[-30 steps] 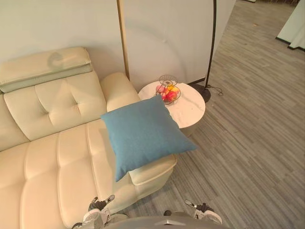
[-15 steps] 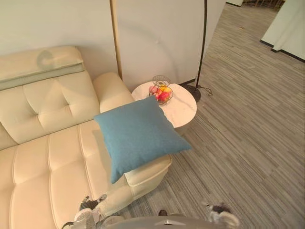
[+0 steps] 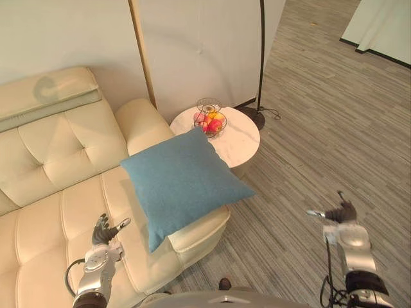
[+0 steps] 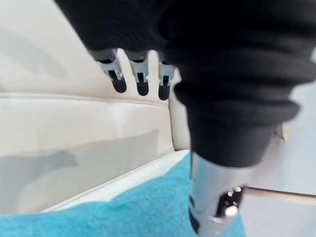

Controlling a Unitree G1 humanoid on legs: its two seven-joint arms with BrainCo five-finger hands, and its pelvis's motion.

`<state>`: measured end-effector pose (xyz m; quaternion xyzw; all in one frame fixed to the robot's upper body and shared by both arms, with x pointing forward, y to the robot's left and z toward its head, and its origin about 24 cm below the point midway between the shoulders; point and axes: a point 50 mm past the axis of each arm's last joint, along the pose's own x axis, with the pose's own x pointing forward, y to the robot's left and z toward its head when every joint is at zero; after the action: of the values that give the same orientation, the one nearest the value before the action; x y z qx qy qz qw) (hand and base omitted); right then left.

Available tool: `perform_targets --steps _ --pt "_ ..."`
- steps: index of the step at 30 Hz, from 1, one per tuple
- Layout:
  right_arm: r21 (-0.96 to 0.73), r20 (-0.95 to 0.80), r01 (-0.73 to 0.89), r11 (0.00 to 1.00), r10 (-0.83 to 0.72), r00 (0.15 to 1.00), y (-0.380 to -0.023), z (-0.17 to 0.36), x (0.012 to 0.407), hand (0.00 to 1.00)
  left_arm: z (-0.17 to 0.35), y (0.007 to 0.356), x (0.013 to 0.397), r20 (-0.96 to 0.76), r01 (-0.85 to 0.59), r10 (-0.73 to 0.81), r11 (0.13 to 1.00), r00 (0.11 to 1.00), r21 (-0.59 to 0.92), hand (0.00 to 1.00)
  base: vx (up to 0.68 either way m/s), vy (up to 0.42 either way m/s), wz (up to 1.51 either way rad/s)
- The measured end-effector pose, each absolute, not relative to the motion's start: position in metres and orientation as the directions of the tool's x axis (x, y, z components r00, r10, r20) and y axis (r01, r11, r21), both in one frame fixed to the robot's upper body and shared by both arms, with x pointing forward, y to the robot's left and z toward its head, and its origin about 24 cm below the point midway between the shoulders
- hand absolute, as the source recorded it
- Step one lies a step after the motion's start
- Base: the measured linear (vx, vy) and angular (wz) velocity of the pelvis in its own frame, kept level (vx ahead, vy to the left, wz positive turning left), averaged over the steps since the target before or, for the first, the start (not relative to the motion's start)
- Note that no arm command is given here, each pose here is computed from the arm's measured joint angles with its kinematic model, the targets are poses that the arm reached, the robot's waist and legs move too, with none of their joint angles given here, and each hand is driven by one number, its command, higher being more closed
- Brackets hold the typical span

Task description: Pick up cushions and gather them together orderly.

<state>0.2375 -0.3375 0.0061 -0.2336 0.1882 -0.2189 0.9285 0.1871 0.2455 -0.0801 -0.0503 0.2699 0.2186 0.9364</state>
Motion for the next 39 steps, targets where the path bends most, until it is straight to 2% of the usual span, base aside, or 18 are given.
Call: perform_targets --steps 2,6,11,21,28,32,33,34,39 --pt "-0.512 -0.23 0.292 0.808 -0.457 0.859 -0.33 0.013 0.25 0.0 -0.077 0.24 0.193 -0.513 -0.413 0.362 0.911 0.778 0.016 0.0 -0.02 0.011 0.17" --pt "-0.477 -0.096 0.223 0.85 -0.303 0.948 -0.291 0.057 0.309 0.0 -0.055 0.211 0.237 -0.425 -0.309 0.268 0.951 0.865 -0.029 0.0 -0.07 0.012 0.21" --pt "-0.454 0.017 0.186 0.871 -0.2 0.98 -0.262 0.097 0.343 0.0 -0.038 0.195 0.261 -0.368 -0.29 0.251 0.956 0.895 -0.053 0.0 -0.16 -0.01 0.18" --pt "-0.415 0.094 0.211 0.885 -0.189 0.977 -0.244 0.135 0.372 0.0 -0.001 0.16 0.307 -0.252 -0.173 0.151 0.983 0.956 -0.067 0.0 -0.1 -0.002 0.14" --pt "-0.434 0.176 0.197 0.879 -0.131 0.976 -0.212 0.176 0.396 0.0 0.044 0.125 0.344 -0.131 -0.056 0.051 0.998 0.99 -0.035 0.0 -0.05 -0.01 0.02" --pt "-0.44 0.226 0.184 0.879 -0.091 0.97 -0.193 0.195 0.402 0.0 0.065 0.116 0.359 -0.081 -0.06 0.057 0.998 0.995 -0.031 0.0 -0.06 -0.042 -0.05" --pt "-0.433 0.24 0.192 0.881 -0.093 0.966 -0.19 0.199 0.402 1.0 0.07 0.116 0.362 -0.069 -0.062 0.06 0.998 0.996 -0.027 0.0 -0.05 -0.051 -0.05" --pt "-0.431 0.242 0.192 0.881 -0.092 0.966 -0.189 0.199 0.402 1.0 0.072 0.115 0.363 -0.064 -0.062 0.06 0.998 0.996 -0.027 1.0 -0.04 -0.065 -0.02" --pt "-0.391 0.272 0.193 0.9 -0.087 0.958 -0.176 0.201 0.401 1.0 0.077 0.115 0.365 -0.051 -0.084 0.082 0.996 0.995 -0.027 1.0 -0.02 -0.056 -0.03"
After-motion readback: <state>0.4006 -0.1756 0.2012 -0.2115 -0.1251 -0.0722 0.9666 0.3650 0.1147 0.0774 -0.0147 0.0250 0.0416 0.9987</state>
